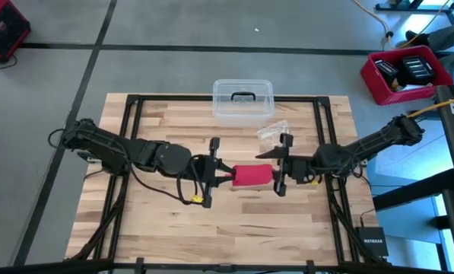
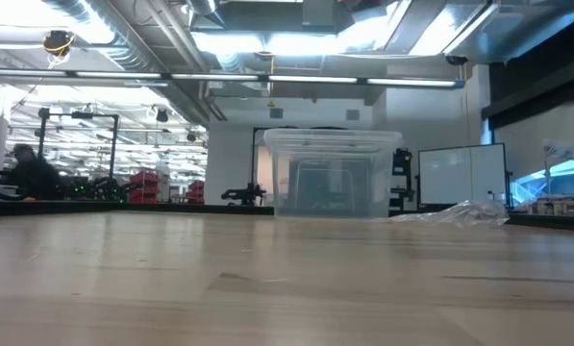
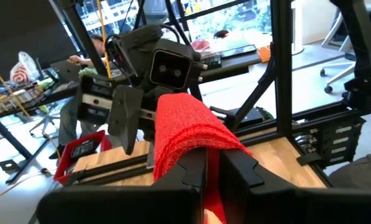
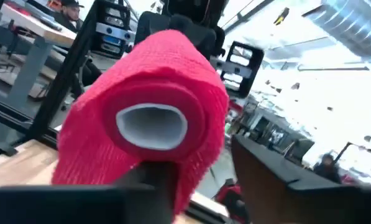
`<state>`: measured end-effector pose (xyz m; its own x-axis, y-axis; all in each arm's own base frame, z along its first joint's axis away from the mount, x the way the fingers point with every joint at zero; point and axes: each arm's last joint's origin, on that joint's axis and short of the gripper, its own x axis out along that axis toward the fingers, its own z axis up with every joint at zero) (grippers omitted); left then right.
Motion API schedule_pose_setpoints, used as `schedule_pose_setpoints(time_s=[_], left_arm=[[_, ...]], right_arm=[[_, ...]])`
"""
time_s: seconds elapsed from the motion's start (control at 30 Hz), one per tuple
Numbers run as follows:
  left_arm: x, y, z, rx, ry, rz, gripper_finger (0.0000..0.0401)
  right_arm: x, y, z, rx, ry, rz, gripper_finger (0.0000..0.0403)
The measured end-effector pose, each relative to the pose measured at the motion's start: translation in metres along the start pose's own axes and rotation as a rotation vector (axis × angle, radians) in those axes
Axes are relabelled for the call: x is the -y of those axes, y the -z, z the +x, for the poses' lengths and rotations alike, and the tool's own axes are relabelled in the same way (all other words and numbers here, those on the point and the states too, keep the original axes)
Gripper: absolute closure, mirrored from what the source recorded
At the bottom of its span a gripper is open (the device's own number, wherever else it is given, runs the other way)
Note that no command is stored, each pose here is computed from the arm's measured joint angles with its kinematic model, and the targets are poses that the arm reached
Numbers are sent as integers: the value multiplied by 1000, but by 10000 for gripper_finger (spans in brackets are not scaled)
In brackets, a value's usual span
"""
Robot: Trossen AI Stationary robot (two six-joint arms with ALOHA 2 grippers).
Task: Roll bandage
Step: Roll the red bandage
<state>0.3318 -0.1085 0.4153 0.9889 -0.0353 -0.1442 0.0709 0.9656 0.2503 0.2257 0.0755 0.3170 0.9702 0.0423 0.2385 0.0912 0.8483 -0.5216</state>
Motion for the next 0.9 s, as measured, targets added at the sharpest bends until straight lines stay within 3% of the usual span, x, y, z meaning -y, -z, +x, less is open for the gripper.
schedule_pose_setpoints(time_s=[0.2, 0.4, 0.53, 0.9], left_arm=[[5, 2, 1, -15, 27, -4, 384], [14, 8, 9, -38, 45, 21, 384], [21, 16, 16, -71, 61, 37, 384], [24, 23, 17, -136, 75, 80, 384]], right_arm=[[12, -19, 7, 29, 36, -149, 389], [23, -37, 14, 7, 40, -202, 373], [30, -46, 16, -26, 53, -237, 391], [36, -80, 13, -60, 154, -204, 397]])
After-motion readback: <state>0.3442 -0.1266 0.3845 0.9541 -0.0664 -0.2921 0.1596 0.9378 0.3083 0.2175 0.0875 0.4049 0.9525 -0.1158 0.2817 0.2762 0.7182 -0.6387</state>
